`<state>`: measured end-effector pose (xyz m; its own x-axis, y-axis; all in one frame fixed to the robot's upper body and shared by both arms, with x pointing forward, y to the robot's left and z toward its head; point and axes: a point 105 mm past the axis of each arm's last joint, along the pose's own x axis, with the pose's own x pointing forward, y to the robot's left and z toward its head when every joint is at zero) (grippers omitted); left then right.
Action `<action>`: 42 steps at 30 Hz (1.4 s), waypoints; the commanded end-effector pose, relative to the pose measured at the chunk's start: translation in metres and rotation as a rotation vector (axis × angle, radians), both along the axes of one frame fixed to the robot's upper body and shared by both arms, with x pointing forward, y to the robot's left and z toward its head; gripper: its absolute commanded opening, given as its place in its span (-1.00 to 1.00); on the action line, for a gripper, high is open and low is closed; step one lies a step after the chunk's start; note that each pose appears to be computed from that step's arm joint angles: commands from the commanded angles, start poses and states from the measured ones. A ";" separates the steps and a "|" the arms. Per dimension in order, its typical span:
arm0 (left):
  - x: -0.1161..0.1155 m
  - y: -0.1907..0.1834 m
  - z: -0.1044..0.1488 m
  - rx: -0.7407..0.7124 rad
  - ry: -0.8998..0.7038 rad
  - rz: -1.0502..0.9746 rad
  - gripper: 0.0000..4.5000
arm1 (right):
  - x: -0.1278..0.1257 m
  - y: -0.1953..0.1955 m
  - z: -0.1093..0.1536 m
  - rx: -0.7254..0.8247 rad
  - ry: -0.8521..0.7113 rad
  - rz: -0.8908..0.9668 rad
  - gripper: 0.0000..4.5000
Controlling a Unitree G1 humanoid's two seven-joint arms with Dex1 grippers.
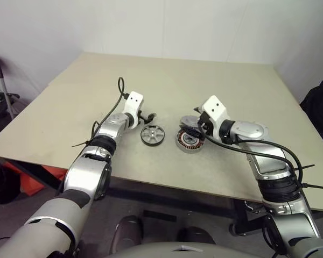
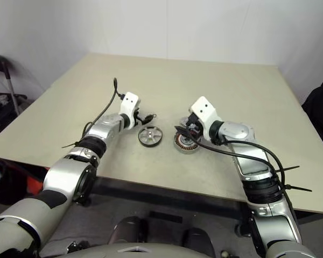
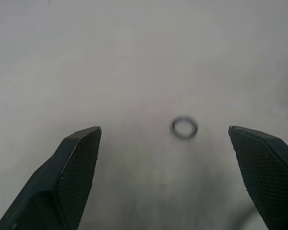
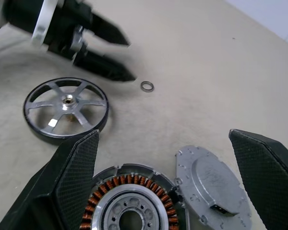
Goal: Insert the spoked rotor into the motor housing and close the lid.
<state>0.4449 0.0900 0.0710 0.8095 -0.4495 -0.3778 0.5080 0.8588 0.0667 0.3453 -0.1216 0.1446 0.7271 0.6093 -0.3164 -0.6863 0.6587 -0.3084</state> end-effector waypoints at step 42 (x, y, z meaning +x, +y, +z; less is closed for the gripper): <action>-0.005 -0.039 -0.009 0.044 0.063 -0.024 1.00 | 0.015 -0.008 0.014 0.078 -0.044 -0.091 0.98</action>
